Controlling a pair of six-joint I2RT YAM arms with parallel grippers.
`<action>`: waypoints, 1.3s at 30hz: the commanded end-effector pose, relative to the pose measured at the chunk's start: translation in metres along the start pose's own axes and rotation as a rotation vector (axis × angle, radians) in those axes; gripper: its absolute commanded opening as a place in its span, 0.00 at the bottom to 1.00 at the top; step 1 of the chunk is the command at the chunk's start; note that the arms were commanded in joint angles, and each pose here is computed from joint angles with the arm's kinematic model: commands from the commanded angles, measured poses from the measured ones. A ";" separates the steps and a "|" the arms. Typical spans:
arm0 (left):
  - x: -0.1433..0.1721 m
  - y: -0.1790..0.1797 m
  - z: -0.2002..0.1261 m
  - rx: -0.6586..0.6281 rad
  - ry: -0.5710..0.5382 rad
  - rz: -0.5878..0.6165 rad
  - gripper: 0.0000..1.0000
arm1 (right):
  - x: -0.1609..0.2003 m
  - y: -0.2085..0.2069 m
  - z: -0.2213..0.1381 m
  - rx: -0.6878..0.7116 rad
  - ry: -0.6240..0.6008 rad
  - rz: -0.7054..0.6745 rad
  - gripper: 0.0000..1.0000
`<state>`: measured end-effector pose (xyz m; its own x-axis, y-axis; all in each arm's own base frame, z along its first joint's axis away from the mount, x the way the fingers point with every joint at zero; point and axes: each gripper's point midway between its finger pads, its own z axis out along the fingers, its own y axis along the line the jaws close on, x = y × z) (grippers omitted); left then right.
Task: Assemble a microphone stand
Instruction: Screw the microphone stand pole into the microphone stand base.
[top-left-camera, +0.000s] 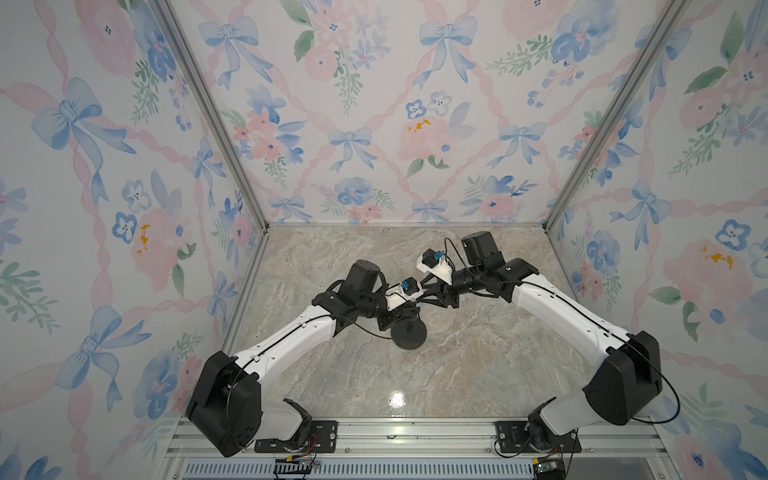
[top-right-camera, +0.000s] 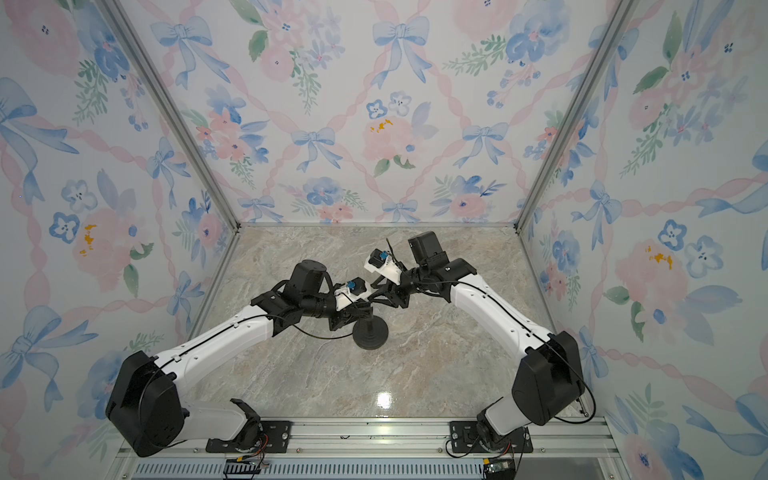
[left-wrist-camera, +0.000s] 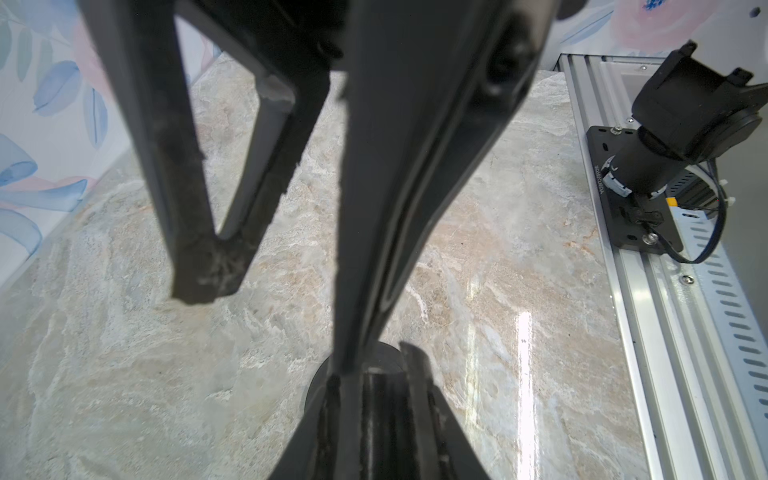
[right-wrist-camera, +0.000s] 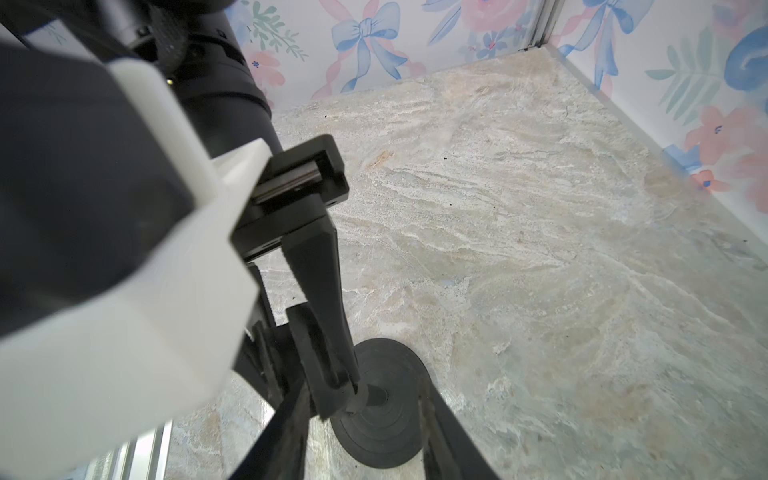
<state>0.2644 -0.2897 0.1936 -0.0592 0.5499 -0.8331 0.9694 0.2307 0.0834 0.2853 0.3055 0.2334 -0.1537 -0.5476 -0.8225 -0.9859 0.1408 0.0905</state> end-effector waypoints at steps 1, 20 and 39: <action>0.039 0.002 0.007 -0.012 0.123 -0.020 0.30 | 0.019 0.021 0.010 -0.098 0.098 -0.002 0.44; 0.038 0.013 0.005 -0.016 0.107 -0.041 0.31 | 0.007 0.034 0.003 -0.172 0.000 -0.064 0.42; 0.041 0.013 0.008 -0.007 0.114 -0.041 0.32 | 0.000 0.021 0.007 -0.165 -0.025 -0.064 0.39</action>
<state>0.2690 -0.2876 0.1930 -0.0676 0.5294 -0.8457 0.9752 0.2139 0.0559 0.2649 0.3148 0.2296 -0.0782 -0.5356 -0.8408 -0.9942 -0.0203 0.1054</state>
